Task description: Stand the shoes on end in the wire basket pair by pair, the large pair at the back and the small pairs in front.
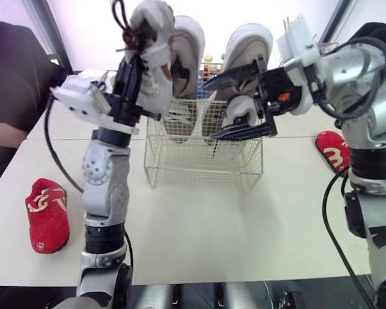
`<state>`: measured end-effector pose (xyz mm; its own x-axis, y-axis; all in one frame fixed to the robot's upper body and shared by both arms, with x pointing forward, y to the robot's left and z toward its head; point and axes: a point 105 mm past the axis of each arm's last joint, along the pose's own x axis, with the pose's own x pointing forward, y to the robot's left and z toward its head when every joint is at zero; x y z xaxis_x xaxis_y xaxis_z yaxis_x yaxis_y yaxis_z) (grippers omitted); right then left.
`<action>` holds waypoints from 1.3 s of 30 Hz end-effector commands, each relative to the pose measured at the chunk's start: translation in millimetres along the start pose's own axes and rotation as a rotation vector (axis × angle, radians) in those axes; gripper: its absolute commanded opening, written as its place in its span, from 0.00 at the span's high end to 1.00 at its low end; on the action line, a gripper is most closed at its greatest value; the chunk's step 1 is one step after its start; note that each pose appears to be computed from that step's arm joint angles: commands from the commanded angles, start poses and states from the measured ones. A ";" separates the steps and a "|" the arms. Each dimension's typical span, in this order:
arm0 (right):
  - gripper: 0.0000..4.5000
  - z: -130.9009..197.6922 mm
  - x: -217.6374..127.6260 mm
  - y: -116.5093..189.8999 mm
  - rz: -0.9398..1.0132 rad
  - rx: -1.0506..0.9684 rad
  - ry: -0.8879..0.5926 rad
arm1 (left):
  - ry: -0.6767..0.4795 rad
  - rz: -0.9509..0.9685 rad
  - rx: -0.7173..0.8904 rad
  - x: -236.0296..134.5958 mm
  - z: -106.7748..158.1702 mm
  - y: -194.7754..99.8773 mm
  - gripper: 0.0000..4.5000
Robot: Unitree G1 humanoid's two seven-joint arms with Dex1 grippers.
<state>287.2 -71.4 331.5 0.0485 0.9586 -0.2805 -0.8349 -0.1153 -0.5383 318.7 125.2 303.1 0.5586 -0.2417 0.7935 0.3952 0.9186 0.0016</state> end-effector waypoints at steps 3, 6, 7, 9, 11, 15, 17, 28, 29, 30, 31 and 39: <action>0.00 16.1 -8.3 0.7 -0.023 -0.058 0.005 | -0.064 0.019 0.034 -3.3 -15.2 -12.8 0.99; 0.00 15.8 -7.4 0.5 -0.031 -0.057 0.013 | -0.072 0.036 0.051 -5.6 -25.7 -12.1 0.99; 0.00 15.8 -8.2 0.9 -0.033 -0.057 0.015 | -0.070 0.036 0.062 -6.6 -30.8 -13.5 0.99; 0.00 16.4 -9.5 1.6 -0.037 -0.057 0.015 | -0.066 0.037 0.076 -8.8 -39.9 -15.4 0.99; 0.00 17.1 -10.8 1.9 -0.041 -0.057 0.016 | -0.062 0.035 0.090 -11.5 -48.2 -18.1 0.99; 0.00 17.6 -12.5 2.5 -0.047 -0.058 0.017 | -0.044 0.023 0.132 -22.6 -63.6 -24.0 0.99; 0.00 17.6 -13.3 2.6 -0.049 -0.057 0.018 | -0.038 0.010 0.151 -27.9 -68.6 -26.3 0.99; 0.00 16.4 -13.9 3.4 -0.047 -0.051 0.014 | 0.052 -0.005 0.256 -64.3 -96.9 -27.2 0.99; 0.00 16.3 -13.6 3.5 -0.047 -0.051 0.013 | 0.065 -0.004 0.260 -67.0 -99.7 -26.4 0.99; 0.00 16.1 -13.1 3.5 -0.047 -0.051 0.011 | 0.080 0.004 0.259 -70.0 -102.8 -25.1 0.99; 0.00 16.0 -12.7 3.6 -0.046 -0.052 0.010 | 0.093 0.008 0.257 -72.6 -105.4 -24.3 0.99; 0.00 15.5 -9.6 1.6 -0.046 -0.058 0.007 | 0.149 0.075 0.161 -75.2 -107.6 -14.0 0.74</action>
<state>281.7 -77.1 336.2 0.0869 0.9556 -0.2814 -0.8282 -0.0877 -0.5535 339.4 88.8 204.3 0.5807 -0.2263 0.7821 0.2304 0.9670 0.1087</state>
